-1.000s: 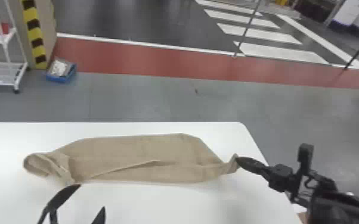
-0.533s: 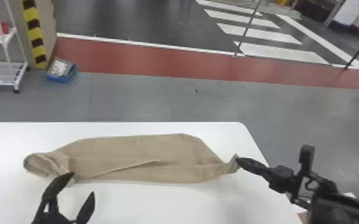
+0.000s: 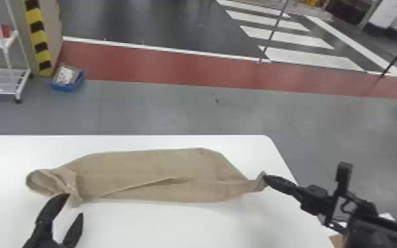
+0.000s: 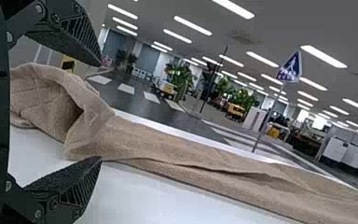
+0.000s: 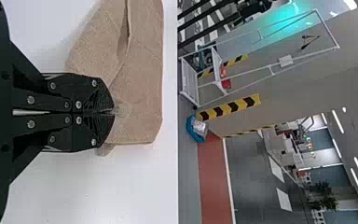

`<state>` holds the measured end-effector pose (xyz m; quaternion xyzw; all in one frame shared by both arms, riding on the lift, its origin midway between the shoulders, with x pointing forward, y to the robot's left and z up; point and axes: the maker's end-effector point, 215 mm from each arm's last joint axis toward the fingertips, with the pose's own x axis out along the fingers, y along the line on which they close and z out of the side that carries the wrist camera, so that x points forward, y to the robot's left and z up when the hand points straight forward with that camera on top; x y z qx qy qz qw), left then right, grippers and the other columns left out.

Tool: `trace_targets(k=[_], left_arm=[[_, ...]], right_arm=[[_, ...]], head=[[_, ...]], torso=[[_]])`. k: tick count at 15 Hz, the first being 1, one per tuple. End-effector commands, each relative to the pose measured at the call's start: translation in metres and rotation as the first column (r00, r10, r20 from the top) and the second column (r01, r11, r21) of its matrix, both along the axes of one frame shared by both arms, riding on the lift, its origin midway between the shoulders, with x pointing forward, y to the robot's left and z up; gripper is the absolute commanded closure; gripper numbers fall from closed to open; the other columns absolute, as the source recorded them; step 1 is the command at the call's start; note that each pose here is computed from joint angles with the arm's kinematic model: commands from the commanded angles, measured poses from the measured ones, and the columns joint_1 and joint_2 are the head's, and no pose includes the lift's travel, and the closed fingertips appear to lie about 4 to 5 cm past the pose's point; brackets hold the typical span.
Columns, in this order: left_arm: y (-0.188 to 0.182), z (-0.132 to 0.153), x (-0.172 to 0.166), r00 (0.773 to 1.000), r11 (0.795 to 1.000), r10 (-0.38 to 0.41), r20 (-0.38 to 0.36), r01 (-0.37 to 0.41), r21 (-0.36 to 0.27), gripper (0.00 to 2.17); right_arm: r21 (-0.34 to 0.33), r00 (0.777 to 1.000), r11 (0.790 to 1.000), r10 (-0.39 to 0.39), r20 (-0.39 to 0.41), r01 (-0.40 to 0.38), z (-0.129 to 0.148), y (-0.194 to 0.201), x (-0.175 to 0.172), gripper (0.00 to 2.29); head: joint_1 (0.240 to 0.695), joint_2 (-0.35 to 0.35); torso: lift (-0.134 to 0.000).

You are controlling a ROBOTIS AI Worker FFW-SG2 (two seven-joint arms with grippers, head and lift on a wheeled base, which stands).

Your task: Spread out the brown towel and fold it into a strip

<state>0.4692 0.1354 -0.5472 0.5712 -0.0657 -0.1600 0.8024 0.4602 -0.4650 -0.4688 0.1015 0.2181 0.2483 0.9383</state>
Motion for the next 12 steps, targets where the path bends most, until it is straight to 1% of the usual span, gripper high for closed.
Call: trace_targets(k=[1, 2, 3, 4, 6, 9, 11, 12], left_arm=[[-0.003, 0.002, 0.001, 1.0, 1.0, 0.001, 0.008, -0.001, 0.001, 0.22], [-0.005, 0.002, 0.0, 1.0, 1.0, 0.003, 0.0, -0.003, -0.015, 0.28], [-0.008, 0.001, -0.003, 1.0, 0.999, 0.004, -0.023, -0.005, -0.039, 0.29], [-0.02, 0.004, -0.005, 1.0, 0.998, -0.019, -0.022, 0.018, -0.053, 0.29], [-0.032, 0.003, -0.01, 0.999, 0.998, -0.035, -0.028, 0.033, -0.062, 0.29], [-0.041, 0.009, 0.0, 0.999, 0.997, -0.036, -0.027, 0.034, -0.071, 0.3], [-0.039, 0.011, 0.006, 0.999, 0.995, -0.02, -0.042, 0.016, -0.096, 0.34], [-0.039, 0.011, 0.008, 0.998, 0.992, -0.01, -0.062, 0.002, -0.125, 0.34]], right_arm=[[0.009, 1.0, 1.0, -0.004, -0.005, 0.004, -0.001, 0.0, -0.001, 1.93], [0.008, 1.0, 1.0, -0.002, -0.006, 0.002, -0.001, 0.0, -0.001, 1.93], [0.012, 1.0, 1.0, -0.002, -0.009, 0.002, -0.002, 0.0, -0.003, 1.93], [0.015, 1.0, 1.0, 0.0, -0.012, 0.0, -0.002, -0.001, -0.005, 1.93], [0.012, 1.0, 1.0, -0.017, -0.01, 0.017, 0.0, -0.01, -0.007, 1.93], [0.022, 1.0, 1.0, -0.018, -0.009, 0.018, -0.002, -0.01, -0.011, 1.93], [0.023, 1.0, 1.0, -0.018, -0.011, 0.019, -0.004, -0.01, -0.013, 1.93], [0.021, 1.0, 1.0, -0.018, -0.009, 0.018, -0.003, -0.01, -0.012, 1.93]], head=[[0.695, -0.35], [0.695, -0.35], [0.695, -0.35], [0.695, -0.35], [0.695, -0.35], [0.695, -0.35], [0.695, -0.35], [0.695, -0.35]], torso=[[0.0], [0.0], [0.0], [0.0], [0.0], [0.0], [0.0], [0.0]])
